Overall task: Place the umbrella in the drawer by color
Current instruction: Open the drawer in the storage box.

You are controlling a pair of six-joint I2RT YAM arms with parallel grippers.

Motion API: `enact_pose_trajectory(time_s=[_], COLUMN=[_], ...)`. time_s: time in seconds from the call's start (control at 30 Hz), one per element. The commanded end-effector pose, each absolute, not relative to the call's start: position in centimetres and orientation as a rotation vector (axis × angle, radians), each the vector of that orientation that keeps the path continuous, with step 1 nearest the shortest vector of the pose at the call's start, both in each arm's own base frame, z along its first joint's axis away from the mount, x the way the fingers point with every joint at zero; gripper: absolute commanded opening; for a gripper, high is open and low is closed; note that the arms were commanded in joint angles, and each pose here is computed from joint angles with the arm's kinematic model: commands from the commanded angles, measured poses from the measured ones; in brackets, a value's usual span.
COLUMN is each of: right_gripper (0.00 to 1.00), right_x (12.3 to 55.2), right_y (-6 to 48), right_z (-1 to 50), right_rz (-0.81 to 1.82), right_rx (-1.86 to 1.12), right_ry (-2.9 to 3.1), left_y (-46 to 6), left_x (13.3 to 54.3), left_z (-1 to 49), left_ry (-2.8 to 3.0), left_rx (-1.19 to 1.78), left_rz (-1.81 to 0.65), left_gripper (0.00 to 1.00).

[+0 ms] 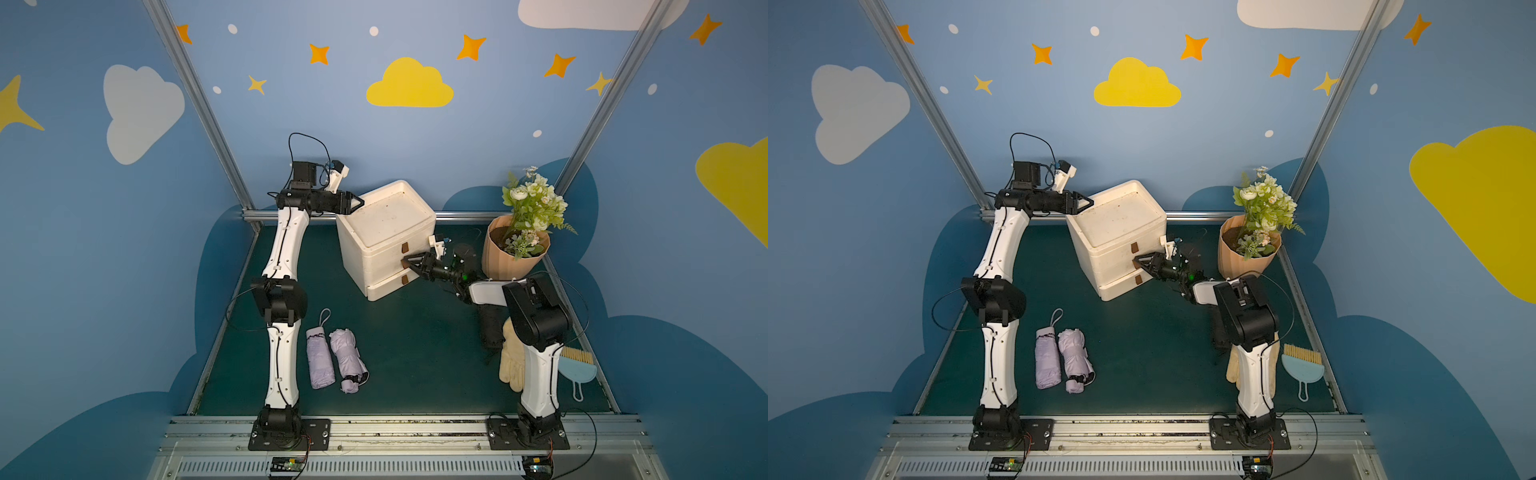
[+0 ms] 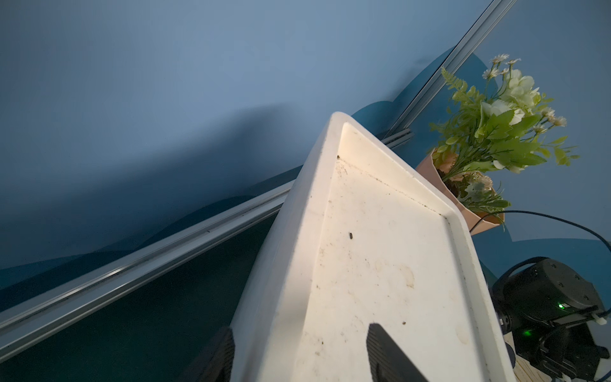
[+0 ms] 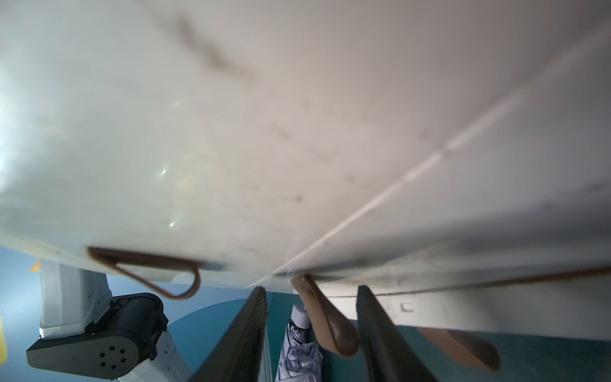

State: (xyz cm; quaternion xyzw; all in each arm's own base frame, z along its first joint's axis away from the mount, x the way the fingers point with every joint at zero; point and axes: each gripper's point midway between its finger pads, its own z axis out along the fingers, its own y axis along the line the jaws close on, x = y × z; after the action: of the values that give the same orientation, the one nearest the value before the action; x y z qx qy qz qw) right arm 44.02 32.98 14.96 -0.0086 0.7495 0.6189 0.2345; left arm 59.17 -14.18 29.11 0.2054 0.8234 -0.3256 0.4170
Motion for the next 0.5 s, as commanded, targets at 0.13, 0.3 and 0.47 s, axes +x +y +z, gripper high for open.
enact_pose_trajectory(time_s=[0.13, 0.3, 0.47], right_gripper=[0.29, 0.16, 0.00], right_x=[43.4, 42.8, 42.2], right_y=[33.2, 33.1, 32.7], right_z=[16.0, 16.2, 16.6], right_rz=[1.710, 1.720, 1.717], right_rx=[-0.063, -0.065, -0.081], right_ry=[2.020, 2.025, 2.015], left_y=[-16.2, -16.1, -16.2], left_x=[58.0, 58.1, 58.1], left_z=[28.4, 28.5, 28.5], left_ry=[2.099, 2.098, 2.098], left_rx=[0.551, 0.550, 0.549], left_rz=[-0.865, -0.860, -0.861], left_gripper=[0.66, 0.66, 0.66])
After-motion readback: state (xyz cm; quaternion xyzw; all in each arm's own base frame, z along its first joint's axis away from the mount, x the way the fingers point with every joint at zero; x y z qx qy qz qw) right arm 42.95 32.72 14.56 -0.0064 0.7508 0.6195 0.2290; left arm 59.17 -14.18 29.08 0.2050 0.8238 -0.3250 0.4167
